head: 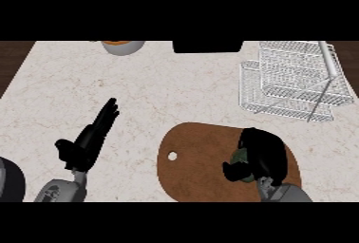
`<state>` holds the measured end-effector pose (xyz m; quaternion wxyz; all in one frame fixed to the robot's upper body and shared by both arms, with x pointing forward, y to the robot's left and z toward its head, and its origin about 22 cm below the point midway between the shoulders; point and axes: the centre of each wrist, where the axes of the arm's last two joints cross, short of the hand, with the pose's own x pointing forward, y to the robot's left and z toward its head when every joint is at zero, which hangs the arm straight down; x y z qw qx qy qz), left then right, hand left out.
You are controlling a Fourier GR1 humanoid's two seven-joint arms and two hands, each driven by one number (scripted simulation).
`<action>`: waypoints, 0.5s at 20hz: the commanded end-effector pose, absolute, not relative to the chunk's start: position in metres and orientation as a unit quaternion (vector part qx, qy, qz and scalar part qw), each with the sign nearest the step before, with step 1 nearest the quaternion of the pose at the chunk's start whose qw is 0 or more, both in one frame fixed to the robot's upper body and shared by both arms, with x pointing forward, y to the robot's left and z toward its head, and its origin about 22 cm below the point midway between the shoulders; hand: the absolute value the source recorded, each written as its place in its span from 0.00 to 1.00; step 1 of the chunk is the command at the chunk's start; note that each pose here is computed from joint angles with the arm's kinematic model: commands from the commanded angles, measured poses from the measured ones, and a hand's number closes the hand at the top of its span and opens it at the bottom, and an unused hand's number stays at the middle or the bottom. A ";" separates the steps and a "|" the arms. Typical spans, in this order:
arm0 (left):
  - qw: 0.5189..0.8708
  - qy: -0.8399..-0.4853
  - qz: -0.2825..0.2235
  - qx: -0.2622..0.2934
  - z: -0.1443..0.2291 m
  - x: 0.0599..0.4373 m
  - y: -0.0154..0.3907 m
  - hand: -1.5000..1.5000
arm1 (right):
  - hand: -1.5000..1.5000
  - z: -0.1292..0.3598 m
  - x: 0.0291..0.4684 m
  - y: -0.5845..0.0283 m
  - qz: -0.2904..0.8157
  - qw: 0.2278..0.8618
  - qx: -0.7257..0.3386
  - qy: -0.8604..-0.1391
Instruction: Pick the squash from the cutting board and place it in the tiered basket
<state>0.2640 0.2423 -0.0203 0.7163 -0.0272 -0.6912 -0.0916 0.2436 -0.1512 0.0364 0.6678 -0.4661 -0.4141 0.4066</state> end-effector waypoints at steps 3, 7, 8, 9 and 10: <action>0.719 -0.692 -0.072 -0.015 -0.023 0.259 0.248 0.50 | 1.00 0.057 0.252 -0.292 0.415 0.640 -0.519 -0.386; 0.724 -0.687 -0.070 -0.006 -0.026 0.254 0.257 0.50 | 1.00 0.101 0.259 -0.343 0.338 0.638 -0.485 -0.494; 0.719 -0.691 -0.074 -0.009 -0.024 0.254 0.254 0.50 | 1.00 0.107 0.260 -0.356 0.323 0.639 -0.467 -0.519; 0.715 -0.696 -0.068 -0.010 -0.023 0.254 0.251 0.50 | 1.00 0.113 0.262 -0.361 0.293 0.646 -0.442 -0.549; 0.724 -0.686 -0.066 -0.003 -0.032 0.249 0.255 0.50 | 1.00 0.130 0.263 -0.369 0.280 0.631 -0.425 -0.585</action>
